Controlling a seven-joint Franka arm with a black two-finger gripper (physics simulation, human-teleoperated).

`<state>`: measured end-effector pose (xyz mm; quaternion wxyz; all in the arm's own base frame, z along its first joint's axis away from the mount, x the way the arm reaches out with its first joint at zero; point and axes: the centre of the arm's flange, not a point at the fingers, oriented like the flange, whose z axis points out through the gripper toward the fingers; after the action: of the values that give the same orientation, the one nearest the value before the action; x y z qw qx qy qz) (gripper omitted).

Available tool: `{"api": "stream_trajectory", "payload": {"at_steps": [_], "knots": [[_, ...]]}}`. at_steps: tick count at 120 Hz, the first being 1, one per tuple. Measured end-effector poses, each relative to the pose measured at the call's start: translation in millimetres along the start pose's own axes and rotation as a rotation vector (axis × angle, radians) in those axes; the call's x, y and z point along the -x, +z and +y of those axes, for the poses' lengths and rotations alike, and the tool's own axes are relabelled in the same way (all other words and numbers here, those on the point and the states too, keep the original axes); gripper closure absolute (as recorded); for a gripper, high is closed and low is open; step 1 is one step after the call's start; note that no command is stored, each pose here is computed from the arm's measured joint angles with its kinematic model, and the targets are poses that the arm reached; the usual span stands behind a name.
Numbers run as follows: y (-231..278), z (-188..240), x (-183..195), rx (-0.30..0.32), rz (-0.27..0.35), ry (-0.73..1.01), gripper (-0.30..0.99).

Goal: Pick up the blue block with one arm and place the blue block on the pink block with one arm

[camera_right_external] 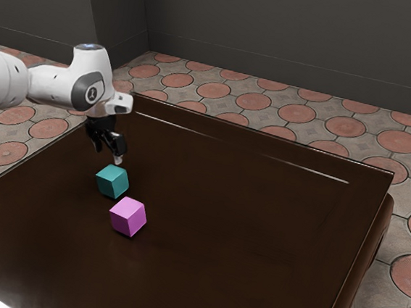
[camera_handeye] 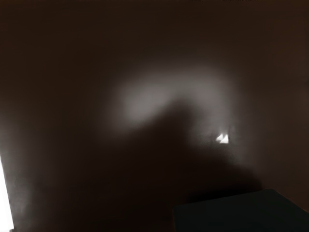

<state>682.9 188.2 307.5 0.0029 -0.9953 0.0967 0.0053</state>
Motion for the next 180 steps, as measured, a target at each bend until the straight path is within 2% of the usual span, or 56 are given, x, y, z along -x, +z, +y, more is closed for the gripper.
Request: {"api": "stream_trajectory", "payload": {"at_steps": [30, 53, 72, 118, 180], "knots": [[-4, 6, 3, 0.043, -0.013, 0.001, 0.00], [-1, 33, 14, 0.072, -0.056, 0.012, 0.00], [9, 40, 22, 0.091, -0.078, -0.003, 0.00], [8, 27, 14, 0.061, -0.002, -0.027, 0.00], [19, 29, 19, 0.074, -0.050, -0.169, 0.00]]}}
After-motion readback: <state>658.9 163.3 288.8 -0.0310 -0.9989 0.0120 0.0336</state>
